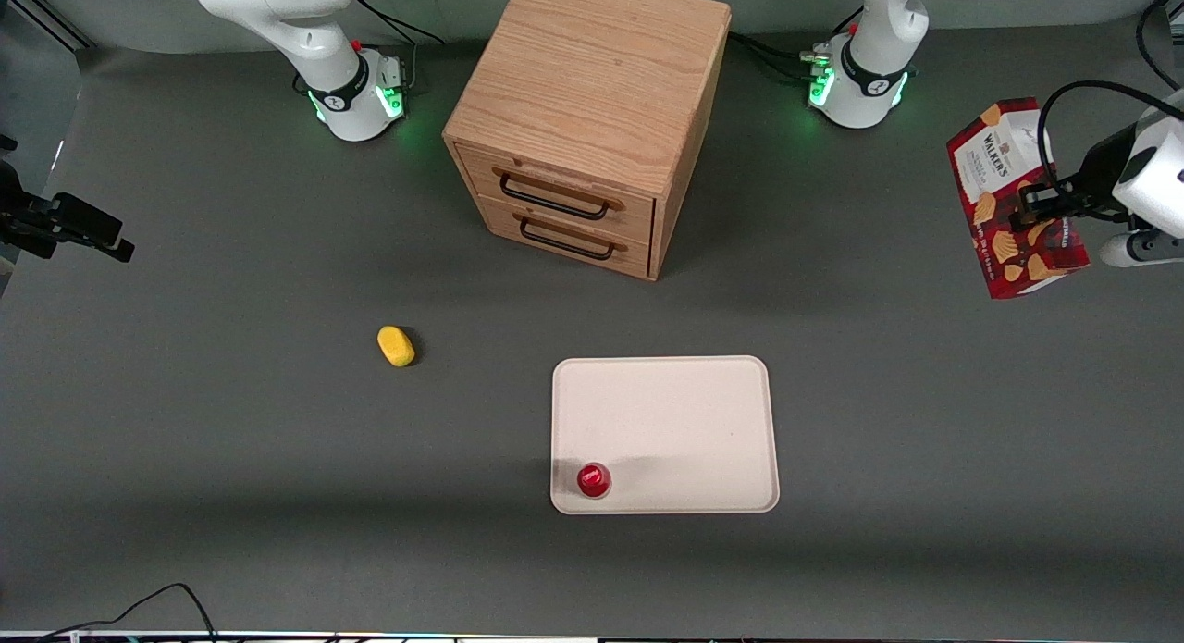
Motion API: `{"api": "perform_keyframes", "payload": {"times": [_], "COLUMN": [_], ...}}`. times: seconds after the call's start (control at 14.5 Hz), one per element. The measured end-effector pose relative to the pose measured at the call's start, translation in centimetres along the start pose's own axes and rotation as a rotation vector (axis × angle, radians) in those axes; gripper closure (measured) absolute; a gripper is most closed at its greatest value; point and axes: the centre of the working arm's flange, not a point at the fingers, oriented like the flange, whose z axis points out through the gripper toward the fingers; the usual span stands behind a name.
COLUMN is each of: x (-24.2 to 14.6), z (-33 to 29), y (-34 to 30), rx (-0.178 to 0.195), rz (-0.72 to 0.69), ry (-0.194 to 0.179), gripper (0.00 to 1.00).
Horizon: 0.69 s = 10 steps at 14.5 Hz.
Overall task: Place red cookie box on tray
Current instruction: 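Lift the shortbread box up off the table with the left gripper, then carry the held box over the white tray with the left gripper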
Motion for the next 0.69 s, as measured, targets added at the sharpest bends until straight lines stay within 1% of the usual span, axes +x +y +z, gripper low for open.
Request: {"api": "perform_keyframes", "payload": {"times": [0.14, 0.21, 0.28, 0.34, 0.55, 0.69], "x": [1.1, 1.8, 2.6, 3.4, 5.9, 8.0], "z": [1.3, 2.4, 3.7, 5.3, 11.7, 16.9], "y": [2.4, 4.4, 6.9, 10.0, 18.7, 22.2], "rx": [0.012, 0.016, 0.017, 0.012, -0.030, -0.028], "rz": [-0.031, -0.058, -0.093, -0.138, -0.282, -0.355], "ry": [-0.010, -0.004, 0.009, 0.027, 0.089, 0.147], "gripper": [0.87, 0.87, 0.87, 0.87, 0.87, 0.87]}}
